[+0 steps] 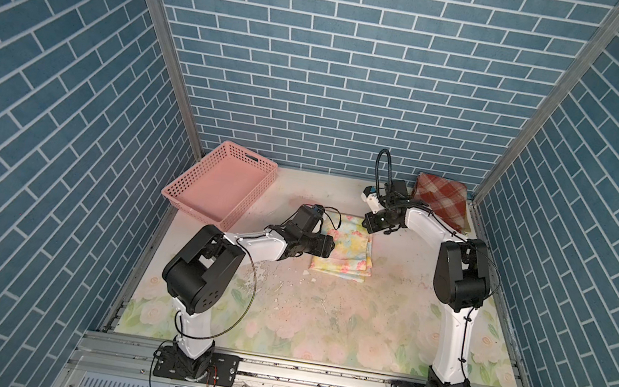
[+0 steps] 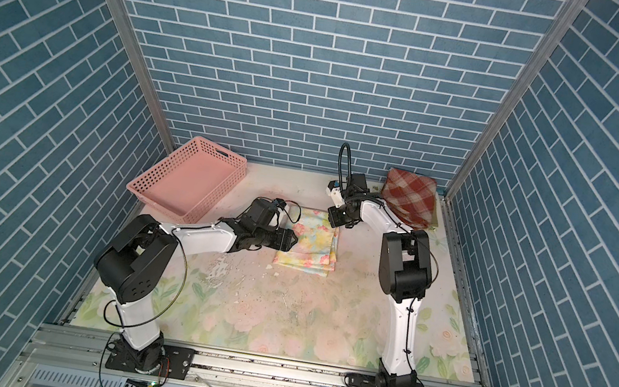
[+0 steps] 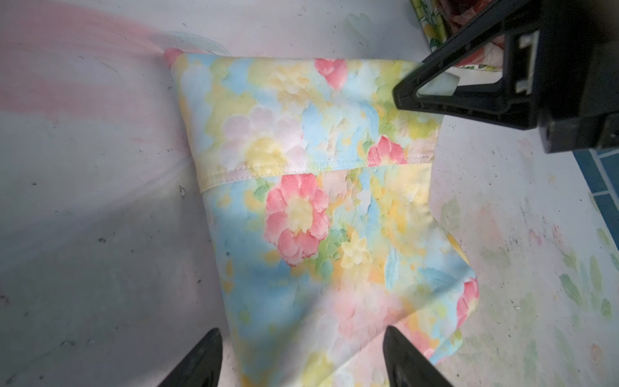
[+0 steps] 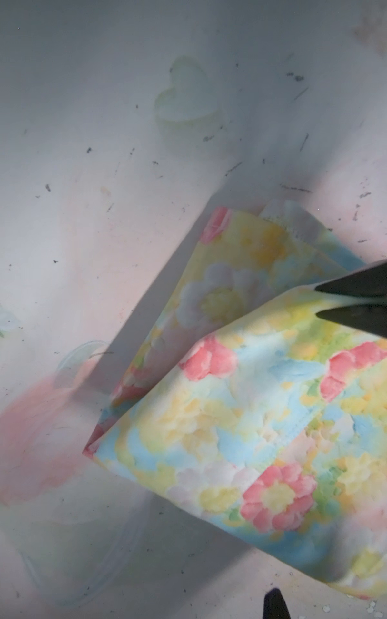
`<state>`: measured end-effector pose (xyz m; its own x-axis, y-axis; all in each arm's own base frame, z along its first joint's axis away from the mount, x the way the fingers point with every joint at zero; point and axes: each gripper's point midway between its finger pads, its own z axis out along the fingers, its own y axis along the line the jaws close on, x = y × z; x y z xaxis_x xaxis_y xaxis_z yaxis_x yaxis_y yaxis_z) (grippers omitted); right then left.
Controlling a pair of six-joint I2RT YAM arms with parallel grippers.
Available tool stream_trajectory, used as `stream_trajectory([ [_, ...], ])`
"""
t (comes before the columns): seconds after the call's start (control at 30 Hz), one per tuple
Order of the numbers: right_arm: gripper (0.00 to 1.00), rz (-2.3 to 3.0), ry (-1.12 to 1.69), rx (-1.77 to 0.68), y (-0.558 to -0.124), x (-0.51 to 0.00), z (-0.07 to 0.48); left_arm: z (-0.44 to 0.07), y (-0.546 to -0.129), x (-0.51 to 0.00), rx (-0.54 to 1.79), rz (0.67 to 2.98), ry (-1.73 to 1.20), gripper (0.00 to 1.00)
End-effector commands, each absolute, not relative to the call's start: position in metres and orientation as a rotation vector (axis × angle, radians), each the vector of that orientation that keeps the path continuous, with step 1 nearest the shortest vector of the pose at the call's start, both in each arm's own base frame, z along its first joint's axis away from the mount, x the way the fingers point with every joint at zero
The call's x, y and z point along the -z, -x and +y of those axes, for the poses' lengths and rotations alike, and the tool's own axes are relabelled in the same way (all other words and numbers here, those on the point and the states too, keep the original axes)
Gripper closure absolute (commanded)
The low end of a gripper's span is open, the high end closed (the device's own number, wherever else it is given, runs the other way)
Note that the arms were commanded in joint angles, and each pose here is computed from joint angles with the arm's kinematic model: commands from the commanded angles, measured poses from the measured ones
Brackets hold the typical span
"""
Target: Fold and stack the skirts
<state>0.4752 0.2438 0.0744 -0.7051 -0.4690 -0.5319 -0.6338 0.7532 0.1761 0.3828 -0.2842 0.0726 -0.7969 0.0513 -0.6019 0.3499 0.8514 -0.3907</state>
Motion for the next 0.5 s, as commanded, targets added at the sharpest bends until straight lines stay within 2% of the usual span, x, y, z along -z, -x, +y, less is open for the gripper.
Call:
stream_trajectory([
  [0.0, 1.00, 2.390, 0.795, -0.521, -0.487, -0.114, 0.255, -0.279, -0.392, -0.068, 0.615, 2.443, -0.284, 0.24],
  [0.27, 1.00, 2.504, 0.797, -0.507, -0.483, -0.071, 0.250, -0.271, -0.419, -0.070, 0.526, 2.434, -0.250, 0.23],
  [0.37, 0.64, 2.481, 0.748, -0.514, -0.484, -0.083, 0.246, -0.272, -0.433, -0.076, 0.473, 2.419, -0.273, 0.23],
  [0.47, 0.42, 2.437, 0.611, -0.554, -0.493, -0.101, 0.233, -0.276, -0.449, -0.086, 0.416, 2.386, -0.316, 0.23],
])
